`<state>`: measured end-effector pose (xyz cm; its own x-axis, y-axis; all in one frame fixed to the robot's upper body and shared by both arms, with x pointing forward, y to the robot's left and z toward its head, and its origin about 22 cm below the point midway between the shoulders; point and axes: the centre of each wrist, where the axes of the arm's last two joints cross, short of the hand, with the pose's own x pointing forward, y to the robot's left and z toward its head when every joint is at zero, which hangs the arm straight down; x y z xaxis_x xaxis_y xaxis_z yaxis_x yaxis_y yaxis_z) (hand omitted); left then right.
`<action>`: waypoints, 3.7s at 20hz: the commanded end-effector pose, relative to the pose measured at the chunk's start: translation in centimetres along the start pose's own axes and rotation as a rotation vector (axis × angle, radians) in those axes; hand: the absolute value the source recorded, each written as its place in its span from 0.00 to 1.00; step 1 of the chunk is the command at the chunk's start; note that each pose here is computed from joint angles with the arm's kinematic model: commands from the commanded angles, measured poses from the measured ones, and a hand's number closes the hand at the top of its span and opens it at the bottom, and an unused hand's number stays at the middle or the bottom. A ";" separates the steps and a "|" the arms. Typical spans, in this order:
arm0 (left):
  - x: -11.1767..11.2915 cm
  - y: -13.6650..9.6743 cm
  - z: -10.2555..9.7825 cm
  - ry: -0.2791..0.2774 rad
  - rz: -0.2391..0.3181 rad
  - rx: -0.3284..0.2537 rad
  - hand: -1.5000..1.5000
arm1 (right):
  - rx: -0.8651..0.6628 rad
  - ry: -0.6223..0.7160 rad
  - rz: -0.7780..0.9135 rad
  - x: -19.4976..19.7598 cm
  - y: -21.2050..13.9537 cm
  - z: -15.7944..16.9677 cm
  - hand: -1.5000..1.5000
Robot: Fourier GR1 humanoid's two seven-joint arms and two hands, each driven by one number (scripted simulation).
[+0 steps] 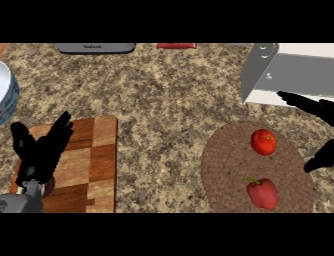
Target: Pick the tomato from the placemat and place it in the tiered shelf
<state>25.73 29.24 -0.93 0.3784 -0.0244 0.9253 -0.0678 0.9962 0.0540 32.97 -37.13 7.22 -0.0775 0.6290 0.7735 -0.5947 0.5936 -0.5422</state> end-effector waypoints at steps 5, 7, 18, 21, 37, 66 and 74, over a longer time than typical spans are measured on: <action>-2.3 0.3 0.8 0.065 0.008 0.031 0.50 | -0.008 0.025 0.015 -0.2 3.2 0.0 0.00; -1.5 0.4 0.0 0.079 0.011 0.003 0.50 | -0.013 0.030 0.016 -0.5 4.8 -2.1 0.00; -1.7 -1.4 0.8 0.063 0.010 0.009 0.50 | -0.082 0.074 0.079 -0.9 3.8 -3.5 0.00; 0.3 0.9 -1.0 0.064 0.007 0.036 0.50 | -0.092 0.058 0.081 -1.7 7.1 -3.8 0.00; -2.4 0.7 1.1 0.070 -0.003 0.001 0.50 | 0.105 -0.107 0.213 -1.0 11.1 -6.8 1.00; -2.1 1.4 1.6 0.087 0.026 0.046 0.50 | -0.787 0.068 0.287 20.2 6.1 7.3 1.00; -4.0 0.5 1.0 0.068 0.003 0.029 0.50 | -0.927 0.110 0.241 25.9 -0.5 12.4 1.00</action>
<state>24.91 29.41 -1.25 0.3698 -0.0248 0.9288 -0.0868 0.9944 0.0611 22.28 -25.89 27.66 -0.0309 0.8132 0.5812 0.2350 0.5710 -0.7866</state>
